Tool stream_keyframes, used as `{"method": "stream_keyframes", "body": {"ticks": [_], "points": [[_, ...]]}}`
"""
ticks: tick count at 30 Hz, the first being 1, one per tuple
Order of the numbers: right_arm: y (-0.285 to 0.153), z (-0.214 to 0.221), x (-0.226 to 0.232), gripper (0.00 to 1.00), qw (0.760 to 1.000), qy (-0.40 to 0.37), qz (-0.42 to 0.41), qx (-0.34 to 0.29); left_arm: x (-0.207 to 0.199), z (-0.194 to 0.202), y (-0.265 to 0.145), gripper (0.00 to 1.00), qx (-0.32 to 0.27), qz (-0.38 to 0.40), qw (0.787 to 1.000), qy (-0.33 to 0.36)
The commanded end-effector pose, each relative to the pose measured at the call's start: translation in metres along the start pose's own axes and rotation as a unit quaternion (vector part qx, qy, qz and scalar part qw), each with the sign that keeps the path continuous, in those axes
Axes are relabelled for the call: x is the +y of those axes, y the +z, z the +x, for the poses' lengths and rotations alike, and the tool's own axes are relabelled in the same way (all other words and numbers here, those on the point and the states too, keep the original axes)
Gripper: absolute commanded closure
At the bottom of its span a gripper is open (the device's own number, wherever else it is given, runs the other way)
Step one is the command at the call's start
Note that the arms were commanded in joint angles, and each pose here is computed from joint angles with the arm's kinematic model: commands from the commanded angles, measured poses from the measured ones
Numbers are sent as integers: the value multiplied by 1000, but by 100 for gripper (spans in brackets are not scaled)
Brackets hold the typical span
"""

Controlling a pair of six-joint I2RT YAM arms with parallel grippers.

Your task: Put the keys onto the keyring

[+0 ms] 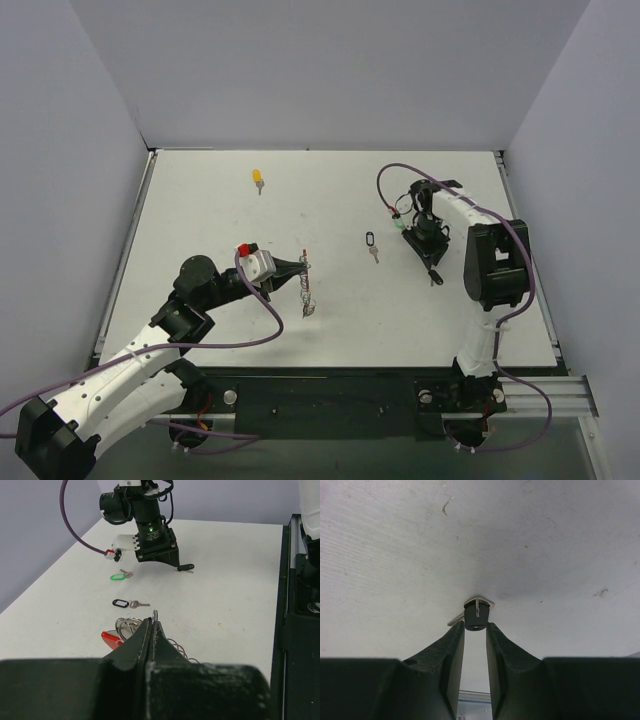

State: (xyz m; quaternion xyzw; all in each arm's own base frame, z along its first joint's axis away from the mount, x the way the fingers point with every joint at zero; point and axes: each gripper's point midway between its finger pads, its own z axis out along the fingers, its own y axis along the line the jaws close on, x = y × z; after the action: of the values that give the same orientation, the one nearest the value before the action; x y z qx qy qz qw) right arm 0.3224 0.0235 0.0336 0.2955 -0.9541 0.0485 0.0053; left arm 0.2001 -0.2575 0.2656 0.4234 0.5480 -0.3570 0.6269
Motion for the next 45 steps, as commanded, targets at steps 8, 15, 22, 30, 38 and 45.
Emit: {"method": "stream_keyframes", "body": {"ticks": [8, 15, 22, 30, 38, 45], "points": [[2, 4, 2, 81, 1000, 1, -8, 29, 3, -21, 0, 100, -29, 0, 999, 22], [4, 5, 1, 83, 999, 2, -8, 34, 2, -21, 0, 100, -29, 2, 999, 20], [6, 4, 1, 85, 999, 1, -9, 36, 2, -22, 0, 100, -30, 3, 999, 22], [9, 4, 2, 86, 999, 0, -11, 41, 2, -21, 0, 100, -30, 4, 999, 21], [9, 4, 2, 88, 999, 0, -11, 41, 0, -20, 1, 100, -29, 7, 999, 21], [9, 7, -3, 91, 999, 0, 2, 47, 1, -21, 0, 100, -30, 6, 999, 21]]}}
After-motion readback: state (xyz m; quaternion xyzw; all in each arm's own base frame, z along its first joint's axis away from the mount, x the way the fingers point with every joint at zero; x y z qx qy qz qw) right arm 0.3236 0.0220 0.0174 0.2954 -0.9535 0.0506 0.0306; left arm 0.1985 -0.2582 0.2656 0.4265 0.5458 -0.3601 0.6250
